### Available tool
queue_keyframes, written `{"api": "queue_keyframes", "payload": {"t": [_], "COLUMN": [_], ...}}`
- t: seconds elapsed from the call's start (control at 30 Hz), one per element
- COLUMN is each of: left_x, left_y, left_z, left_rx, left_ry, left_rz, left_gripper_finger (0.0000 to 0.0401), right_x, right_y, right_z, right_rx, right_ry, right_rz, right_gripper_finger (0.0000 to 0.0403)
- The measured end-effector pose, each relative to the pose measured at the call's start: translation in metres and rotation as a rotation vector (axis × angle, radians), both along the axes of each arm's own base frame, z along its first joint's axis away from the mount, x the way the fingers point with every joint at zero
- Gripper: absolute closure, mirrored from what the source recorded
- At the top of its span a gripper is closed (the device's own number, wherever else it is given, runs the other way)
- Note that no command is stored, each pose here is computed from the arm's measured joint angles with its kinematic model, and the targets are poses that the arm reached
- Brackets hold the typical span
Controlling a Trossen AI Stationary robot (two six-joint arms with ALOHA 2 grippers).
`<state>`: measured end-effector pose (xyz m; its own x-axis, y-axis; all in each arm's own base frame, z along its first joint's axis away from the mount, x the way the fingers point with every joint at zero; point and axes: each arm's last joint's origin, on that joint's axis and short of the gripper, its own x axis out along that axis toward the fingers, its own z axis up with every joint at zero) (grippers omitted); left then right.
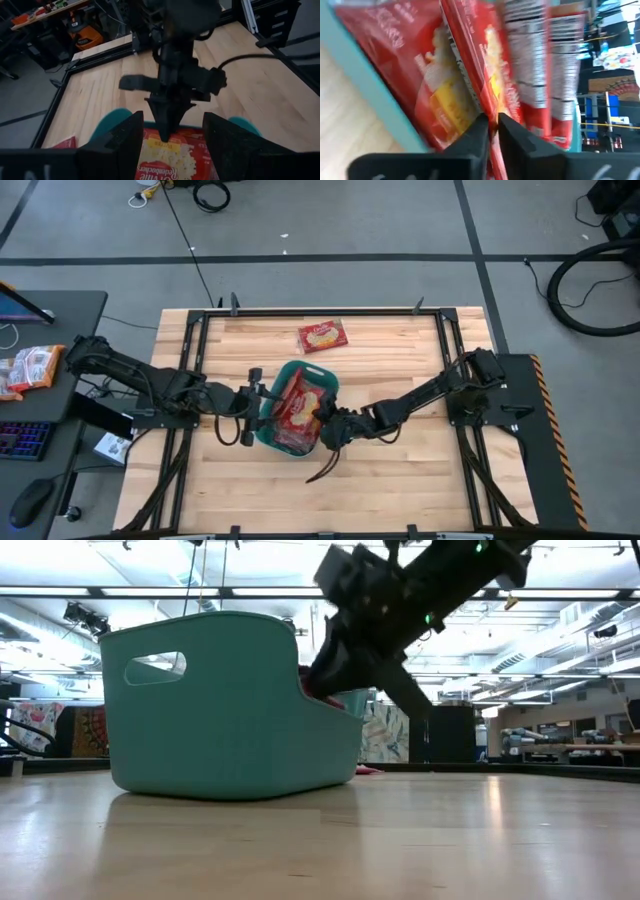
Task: Sort popcorn bags into baskets
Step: Put the red popcorn bag into the green bin
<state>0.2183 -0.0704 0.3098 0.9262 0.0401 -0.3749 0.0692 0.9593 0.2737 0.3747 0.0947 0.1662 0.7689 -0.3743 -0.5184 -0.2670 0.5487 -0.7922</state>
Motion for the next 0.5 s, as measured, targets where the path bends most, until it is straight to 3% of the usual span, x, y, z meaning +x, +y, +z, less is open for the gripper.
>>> {"api": "queue_keyframes", "payload": {"t": [0.2,0.5], "left_x": [0.0,-0.001], "left_y": [0.0,0.0], "left_z": [-0.001,-0.003], "left_rx": [0.002,0.011], "left_ry": [0.008,0.036], "left_rz": [0.0,0.001], "left_gripper_finger": [0.0193,0.0193], "right_x": [-0.004,-0.027], "right_y": [0.004,0.015], "right_z": [-0.001,0.046], "right_rx": [-0.051,-0.055], "right_ry": [0.017,-0.068], "right_rz": [-0.038,-0.07], "right_gripper_finger": [0.0302,0.0256]}}
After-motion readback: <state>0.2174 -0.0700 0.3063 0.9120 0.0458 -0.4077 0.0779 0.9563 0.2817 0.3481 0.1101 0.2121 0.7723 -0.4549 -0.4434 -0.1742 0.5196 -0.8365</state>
